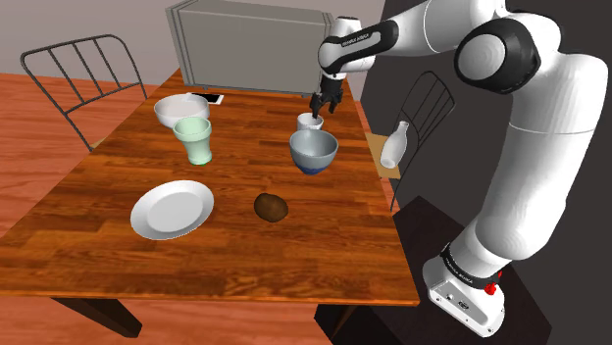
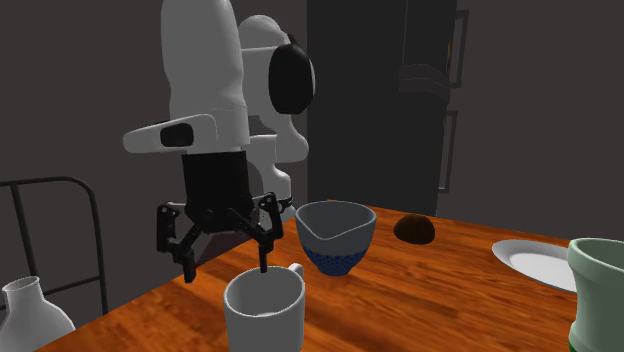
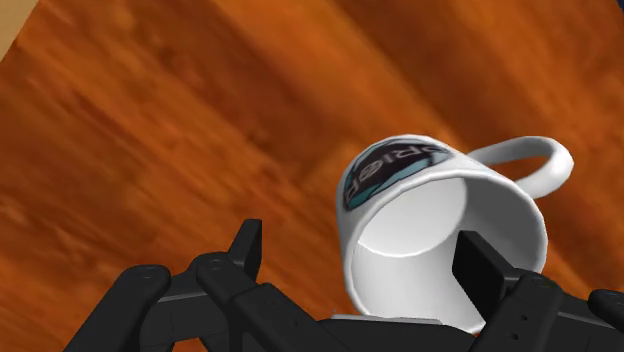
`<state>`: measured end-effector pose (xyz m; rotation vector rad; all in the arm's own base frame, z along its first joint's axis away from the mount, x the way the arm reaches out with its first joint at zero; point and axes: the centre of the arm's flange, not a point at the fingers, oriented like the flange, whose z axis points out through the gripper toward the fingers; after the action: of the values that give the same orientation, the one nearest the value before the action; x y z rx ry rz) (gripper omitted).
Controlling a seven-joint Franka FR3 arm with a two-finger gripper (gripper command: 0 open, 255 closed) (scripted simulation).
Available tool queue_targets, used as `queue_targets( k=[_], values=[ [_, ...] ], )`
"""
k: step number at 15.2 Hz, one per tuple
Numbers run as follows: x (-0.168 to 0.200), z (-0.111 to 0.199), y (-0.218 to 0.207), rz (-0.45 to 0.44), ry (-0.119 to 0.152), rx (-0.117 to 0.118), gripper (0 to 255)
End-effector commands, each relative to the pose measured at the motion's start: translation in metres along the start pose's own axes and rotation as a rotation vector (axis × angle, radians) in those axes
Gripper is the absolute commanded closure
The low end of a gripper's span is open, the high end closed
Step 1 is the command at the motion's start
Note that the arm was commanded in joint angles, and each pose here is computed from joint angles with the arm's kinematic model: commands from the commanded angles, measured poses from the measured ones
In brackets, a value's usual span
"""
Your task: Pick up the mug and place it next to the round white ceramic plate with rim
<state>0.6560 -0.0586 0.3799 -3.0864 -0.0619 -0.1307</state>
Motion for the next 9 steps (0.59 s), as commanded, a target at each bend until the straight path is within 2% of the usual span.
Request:
queue_targets(
  k=[1, 9],
  values=[
    [0.016, 0.006, 0.001, 0.002, 0.007, 0.002, 0],
    [0.016, 0.046, 0.001, 0.002, 0.007, 0.002, 0]
  ],
)
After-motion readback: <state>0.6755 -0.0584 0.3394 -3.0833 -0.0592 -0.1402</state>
